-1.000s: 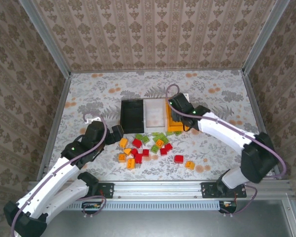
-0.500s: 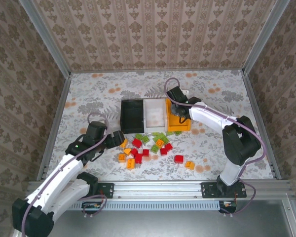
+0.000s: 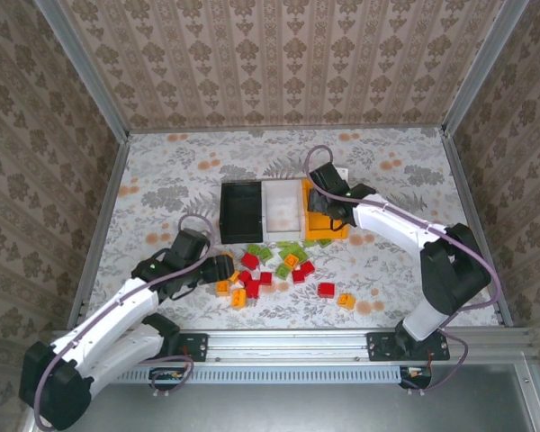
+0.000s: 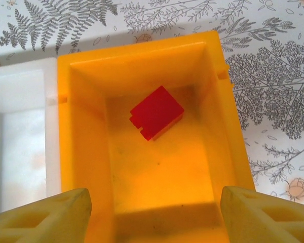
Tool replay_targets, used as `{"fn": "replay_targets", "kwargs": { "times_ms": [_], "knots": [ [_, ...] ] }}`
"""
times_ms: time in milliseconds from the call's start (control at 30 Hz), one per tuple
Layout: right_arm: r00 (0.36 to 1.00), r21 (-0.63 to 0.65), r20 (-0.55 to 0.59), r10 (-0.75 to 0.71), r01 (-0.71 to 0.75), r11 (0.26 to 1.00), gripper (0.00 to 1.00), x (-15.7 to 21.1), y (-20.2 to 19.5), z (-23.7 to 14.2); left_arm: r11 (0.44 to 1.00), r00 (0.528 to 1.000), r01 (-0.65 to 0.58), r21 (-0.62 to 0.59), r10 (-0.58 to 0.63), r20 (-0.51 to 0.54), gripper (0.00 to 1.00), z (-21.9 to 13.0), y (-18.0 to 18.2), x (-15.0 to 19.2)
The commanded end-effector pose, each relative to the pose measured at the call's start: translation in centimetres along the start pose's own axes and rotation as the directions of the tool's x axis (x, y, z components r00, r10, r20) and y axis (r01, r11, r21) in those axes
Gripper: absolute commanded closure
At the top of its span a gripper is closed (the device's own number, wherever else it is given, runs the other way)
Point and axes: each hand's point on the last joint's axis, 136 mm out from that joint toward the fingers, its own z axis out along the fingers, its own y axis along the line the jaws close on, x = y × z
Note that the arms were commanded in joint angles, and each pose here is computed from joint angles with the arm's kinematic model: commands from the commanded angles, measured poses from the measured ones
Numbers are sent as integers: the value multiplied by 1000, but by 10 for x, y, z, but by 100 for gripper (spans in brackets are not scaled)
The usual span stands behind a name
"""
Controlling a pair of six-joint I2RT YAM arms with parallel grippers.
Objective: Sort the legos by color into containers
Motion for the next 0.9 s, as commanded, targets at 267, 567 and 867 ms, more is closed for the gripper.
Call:
{"fn": "replay_targets", "kwargs": {
  "times_ms": [267,567,867],
  "knots": [
    [999,-13,34,33,-32,999,29,1,-8,-13,997,997,-5,-72,-1,-82,26,23,15,50],
    [998,-19,48,46,-45,999,29,1,-13,-21,997,999,-37,-73,35,-32,40,28,11,36],
    [997,4,55,52,-52,999,29,6,-22,-23,998,998,-33,-46,31,-50,77,27,7,39]
  ]
}}
